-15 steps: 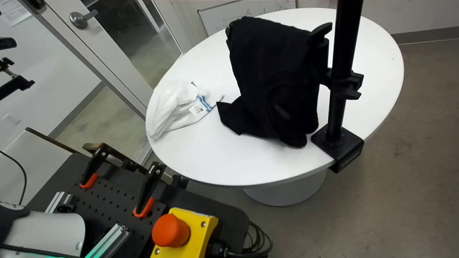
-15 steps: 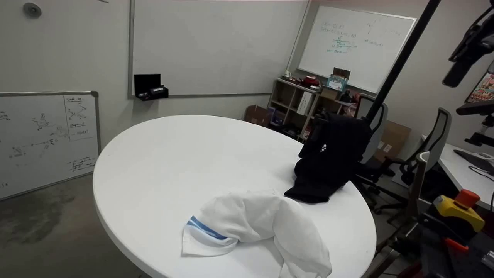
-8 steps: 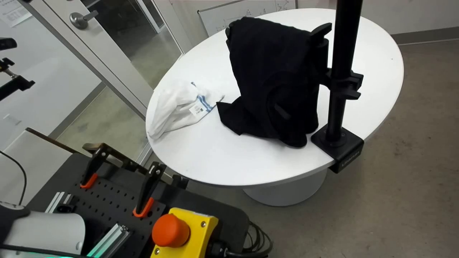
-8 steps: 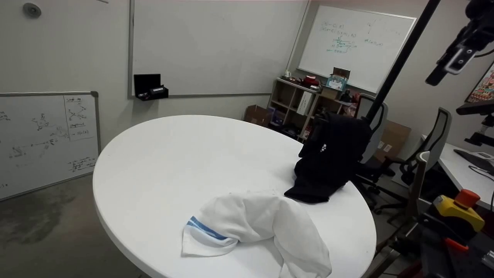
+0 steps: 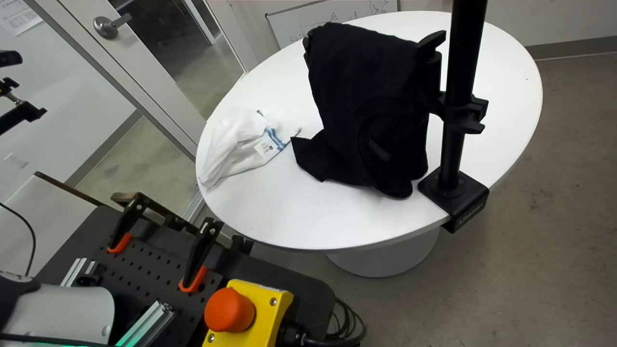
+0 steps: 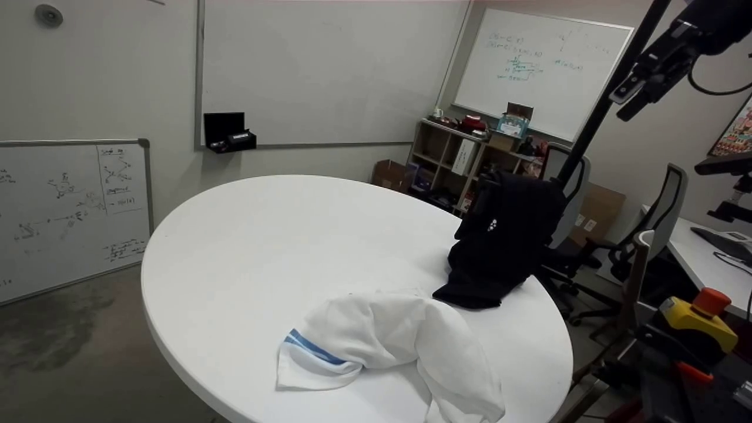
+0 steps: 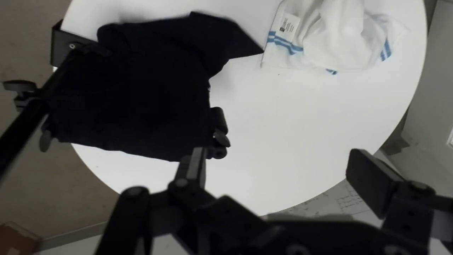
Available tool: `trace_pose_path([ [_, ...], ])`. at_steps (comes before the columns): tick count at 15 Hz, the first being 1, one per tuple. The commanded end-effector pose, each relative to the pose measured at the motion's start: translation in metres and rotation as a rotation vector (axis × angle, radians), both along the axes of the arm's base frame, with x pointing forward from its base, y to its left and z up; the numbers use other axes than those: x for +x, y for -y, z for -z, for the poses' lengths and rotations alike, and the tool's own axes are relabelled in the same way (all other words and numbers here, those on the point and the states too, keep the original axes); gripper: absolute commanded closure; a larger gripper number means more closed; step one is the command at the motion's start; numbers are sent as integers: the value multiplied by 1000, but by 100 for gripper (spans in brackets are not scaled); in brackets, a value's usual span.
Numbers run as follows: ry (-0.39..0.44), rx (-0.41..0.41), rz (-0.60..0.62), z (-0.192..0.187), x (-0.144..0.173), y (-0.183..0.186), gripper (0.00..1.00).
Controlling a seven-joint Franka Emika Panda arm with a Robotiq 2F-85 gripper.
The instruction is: Put the t-shirt on the table
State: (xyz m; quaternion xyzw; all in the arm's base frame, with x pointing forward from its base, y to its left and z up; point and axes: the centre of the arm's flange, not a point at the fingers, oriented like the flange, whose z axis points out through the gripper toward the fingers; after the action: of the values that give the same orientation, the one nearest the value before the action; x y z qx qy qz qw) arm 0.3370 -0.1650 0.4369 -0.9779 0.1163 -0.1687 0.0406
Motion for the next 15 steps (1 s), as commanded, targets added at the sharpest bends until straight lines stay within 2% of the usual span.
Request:
trace_pose_path([
  [1, -1, 12, 176, 16, 30, 30, 0],
  [3, -6, 37, 261, 29, 39, 40, 0],
  [7, 30, 26, 392, 50, 63, 57, 0],
  [10, 13, 24, 494, 68, 80, 74, 0],
  [15, -34, 66, 674, 102, 101, 94, 0],
])
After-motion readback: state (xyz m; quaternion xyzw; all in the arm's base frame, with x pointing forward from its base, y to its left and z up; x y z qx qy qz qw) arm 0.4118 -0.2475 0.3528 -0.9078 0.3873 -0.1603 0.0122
